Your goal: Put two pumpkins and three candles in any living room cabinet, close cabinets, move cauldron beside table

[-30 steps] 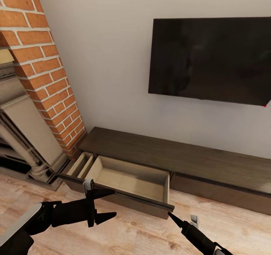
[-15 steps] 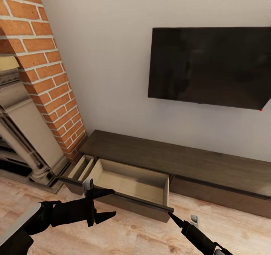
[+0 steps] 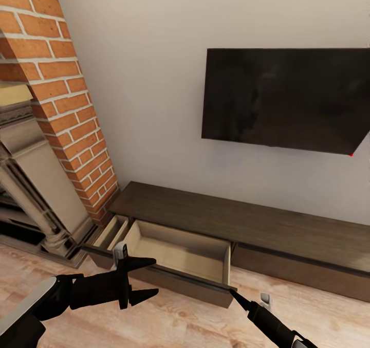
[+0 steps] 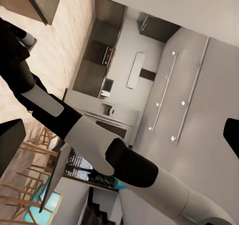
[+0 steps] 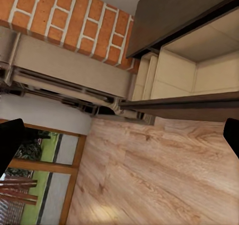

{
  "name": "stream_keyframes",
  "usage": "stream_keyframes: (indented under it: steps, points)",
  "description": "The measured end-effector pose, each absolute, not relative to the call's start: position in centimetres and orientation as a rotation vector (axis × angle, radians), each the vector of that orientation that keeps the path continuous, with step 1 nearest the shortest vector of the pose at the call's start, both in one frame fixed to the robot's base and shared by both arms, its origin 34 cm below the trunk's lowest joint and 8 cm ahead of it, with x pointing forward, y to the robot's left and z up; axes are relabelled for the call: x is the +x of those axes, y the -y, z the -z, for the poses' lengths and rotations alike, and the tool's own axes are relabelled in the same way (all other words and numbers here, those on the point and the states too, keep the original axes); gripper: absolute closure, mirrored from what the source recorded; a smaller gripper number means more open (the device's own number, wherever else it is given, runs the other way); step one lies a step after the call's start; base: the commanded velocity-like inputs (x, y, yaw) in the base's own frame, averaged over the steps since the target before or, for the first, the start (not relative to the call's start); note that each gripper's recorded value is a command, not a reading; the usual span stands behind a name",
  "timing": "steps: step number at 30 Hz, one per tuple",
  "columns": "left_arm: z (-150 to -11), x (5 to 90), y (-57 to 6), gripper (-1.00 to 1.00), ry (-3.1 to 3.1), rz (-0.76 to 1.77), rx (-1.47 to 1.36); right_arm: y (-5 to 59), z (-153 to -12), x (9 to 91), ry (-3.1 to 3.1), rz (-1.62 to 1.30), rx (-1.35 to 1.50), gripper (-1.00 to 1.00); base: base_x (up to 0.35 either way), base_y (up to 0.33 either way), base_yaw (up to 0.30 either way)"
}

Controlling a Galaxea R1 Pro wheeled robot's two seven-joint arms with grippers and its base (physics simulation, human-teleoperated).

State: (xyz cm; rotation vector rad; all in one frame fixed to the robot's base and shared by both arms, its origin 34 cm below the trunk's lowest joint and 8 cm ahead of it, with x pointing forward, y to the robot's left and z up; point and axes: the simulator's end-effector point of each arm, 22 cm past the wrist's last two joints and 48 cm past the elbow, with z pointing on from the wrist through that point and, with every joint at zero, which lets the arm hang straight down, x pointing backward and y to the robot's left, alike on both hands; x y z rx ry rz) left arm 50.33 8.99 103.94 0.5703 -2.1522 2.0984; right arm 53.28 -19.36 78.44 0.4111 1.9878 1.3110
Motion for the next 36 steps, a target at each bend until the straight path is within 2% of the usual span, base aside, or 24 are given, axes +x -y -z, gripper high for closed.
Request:
stream_keyframes:
  steps: [36]
  points:
    - [-107.0,49.4,-9.6,-1.00,2.191,-2.125,0.550,19.5,-82.6,53.7,-1.929,-1.289,0.349,-1.00,0.000,0.000,0.000]
